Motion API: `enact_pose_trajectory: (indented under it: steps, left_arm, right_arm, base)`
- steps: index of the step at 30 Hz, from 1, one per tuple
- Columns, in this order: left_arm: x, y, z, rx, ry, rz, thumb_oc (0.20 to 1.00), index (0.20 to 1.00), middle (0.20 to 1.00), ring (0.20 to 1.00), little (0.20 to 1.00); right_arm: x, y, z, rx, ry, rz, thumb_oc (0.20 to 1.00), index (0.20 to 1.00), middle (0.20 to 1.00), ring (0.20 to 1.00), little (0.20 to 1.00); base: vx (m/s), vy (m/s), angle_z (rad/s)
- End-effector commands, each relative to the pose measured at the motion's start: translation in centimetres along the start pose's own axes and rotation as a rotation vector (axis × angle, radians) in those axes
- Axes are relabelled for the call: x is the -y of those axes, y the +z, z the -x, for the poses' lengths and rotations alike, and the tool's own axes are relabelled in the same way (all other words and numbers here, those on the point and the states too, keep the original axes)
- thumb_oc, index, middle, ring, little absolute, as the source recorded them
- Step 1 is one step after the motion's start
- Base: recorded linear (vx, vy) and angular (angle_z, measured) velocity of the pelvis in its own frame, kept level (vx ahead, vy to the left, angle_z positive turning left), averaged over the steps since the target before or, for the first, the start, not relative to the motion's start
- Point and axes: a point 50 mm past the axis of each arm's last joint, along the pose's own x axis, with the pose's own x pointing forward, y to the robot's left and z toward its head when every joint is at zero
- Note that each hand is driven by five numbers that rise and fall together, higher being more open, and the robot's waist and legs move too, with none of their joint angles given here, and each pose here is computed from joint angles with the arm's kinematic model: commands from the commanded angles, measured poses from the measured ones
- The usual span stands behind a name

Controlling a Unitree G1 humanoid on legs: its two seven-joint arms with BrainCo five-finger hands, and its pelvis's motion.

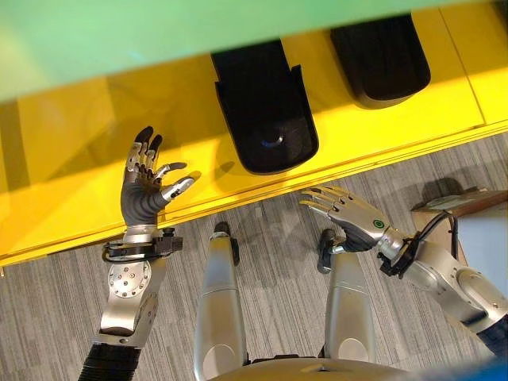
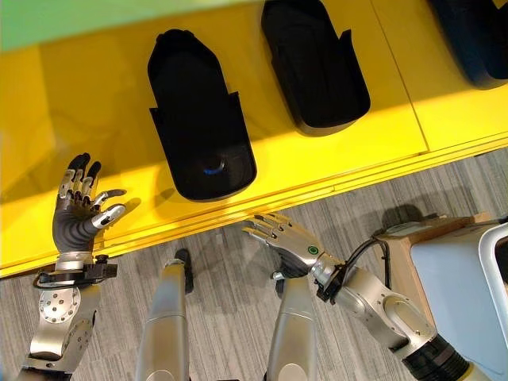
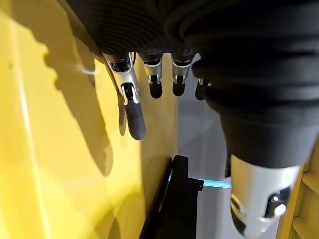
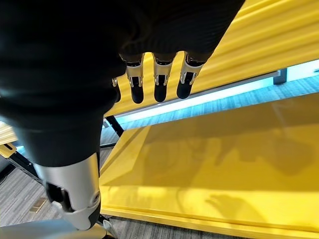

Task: Move parts from the plastic box to the shelf.

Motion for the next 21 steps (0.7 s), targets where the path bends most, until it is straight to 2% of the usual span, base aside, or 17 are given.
enact_pose_trajectory:
  steps: [1,21]
  left_arm:
    - [-0.9,-2.0,1.8,-0.123,0.052,-0.036,1.0,1.0,1.0,1.0,1.0]
    - [-0.8,-2.1,1.7,-0.123,0.072,-0.035,1.0,1.0,1.0,1.0,1.0]
  right_arm:
    - [0.7,0.9,-0.9,0.057,-0.058,-0.033,1.0,1.0,1.0,1.0,1.0]
    - [2.5,1.4,-3.1,0.099,-0.165,0.0,1.0,1.0,1.0,1.0,1.0]
  base:
    - [0.0,0.0,0.0]
    - [0.0,0.0,0.0]
